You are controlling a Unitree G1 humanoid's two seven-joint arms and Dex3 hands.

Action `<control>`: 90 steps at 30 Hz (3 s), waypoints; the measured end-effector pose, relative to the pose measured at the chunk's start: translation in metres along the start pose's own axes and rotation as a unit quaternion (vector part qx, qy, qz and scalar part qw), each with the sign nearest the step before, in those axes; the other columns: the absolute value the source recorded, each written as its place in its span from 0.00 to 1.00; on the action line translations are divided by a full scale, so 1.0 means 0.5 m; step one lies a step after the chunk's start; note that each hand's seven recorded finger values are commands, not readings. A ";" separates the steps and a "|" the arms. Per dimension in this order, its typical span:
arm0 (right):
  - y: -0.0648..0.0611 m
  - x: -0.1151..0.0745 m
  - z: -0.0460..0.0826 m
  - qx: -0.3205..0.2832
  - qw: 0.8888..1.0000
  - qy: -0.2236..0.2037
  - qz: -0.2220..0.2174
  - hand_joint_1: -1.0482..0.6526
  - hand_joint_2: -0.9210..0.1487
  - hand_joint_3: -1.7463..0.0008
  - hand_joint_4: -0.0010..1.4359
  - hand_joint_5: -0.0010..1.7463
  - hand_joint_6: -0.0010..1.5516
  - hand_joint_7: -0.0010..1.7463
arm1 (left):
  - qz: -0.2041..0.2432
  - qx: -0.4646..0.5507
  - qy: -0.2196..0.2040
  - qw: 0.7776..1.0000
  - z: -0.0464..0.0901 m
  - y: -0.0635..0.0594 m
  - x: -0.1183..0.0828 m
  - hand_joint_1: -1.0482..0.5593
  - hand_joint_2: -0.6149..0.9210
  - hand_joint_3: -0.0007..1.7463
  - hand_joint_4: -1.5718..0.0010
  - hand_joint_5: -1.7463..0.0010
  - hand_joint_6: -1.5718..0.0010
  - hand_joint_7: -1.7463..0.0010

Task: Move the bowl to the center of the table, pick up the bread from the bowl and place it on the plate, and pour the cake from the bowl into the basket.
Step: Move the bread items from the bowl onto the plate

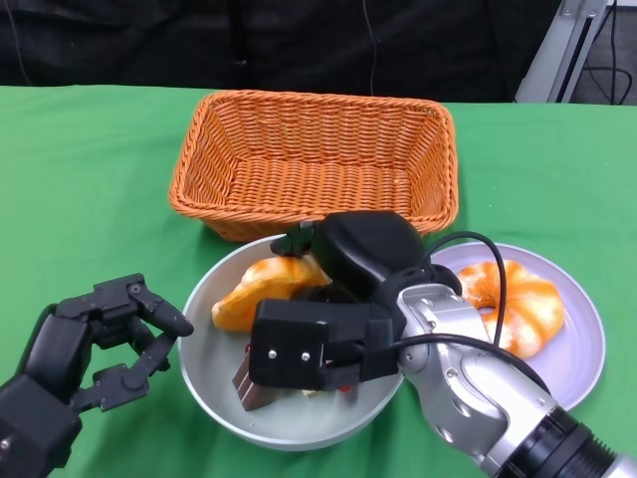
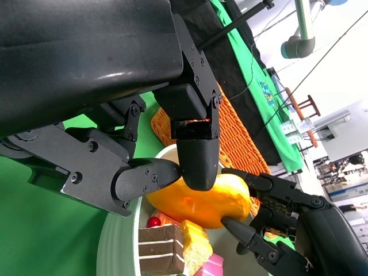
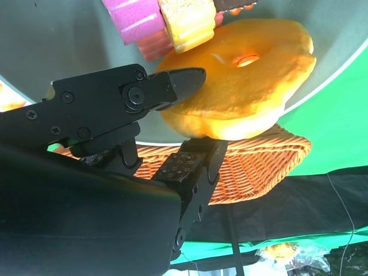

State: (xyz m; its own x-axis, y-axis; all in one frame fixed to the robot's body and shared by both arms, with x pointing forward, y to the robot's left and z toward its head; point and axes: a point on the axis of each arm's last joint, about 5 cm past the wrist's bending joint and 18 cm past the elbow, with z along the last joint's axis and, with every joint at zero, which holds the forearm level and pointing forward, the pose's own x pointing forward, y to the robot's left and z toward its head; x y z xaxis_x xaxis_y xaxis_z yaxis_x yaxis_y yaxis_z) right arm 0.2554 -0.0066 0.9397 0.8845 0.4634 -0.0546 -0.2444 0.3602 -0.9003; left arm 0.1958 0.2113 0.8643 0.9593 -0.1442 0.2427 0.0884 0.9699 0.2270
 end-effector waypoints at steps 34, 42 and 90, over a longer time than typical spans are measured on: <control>0.010 -0.003 -0.006 0.014 0.999 -0.025 -0.032 0.41 0.00 0.98 0.55 0.91 0.69 0.04 | -0.003 0.000 0.001 1.000 -0.003 -0.003 -0.002 0.57 0.88 0.38 0.49 0.20 0.47 0.35; 0.004 -0.010 -0.013 0.057 0.997 -0.028 -0.041 0.42 0.00 0.99 0.56 0.93 0.72 0.05 | -0.004 -0.001 0.003 1.000 -0.005 -0.004 -0.002 0.56 0.88 0.36 0.49 0.19 0.47 0.36; -0.135 -0.147 -0.085 0.195 0.974 -0.007 -0.112 0.47 0.00 0.98 0.50 0.90 0.45 0.54 | -0.006 0.006 0.005 1.000 -0.006 0.002 -0.001 0.57 0.87 0.39 0.47 0.19 0.47 0.35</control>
State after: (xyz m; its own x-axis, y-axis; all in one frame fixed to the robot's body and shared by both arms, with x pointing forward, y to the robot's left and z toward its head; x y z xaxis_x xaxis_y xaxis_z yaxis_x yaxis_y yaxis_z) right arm 0.2238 -0.0994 0.9859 0.9280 0.3479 0.1333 -0.1805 0.7328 -0.6561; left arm 0.1961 0.2128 0.8617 0.9607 -0.1542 0.2308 0.0973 0.9658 0.2404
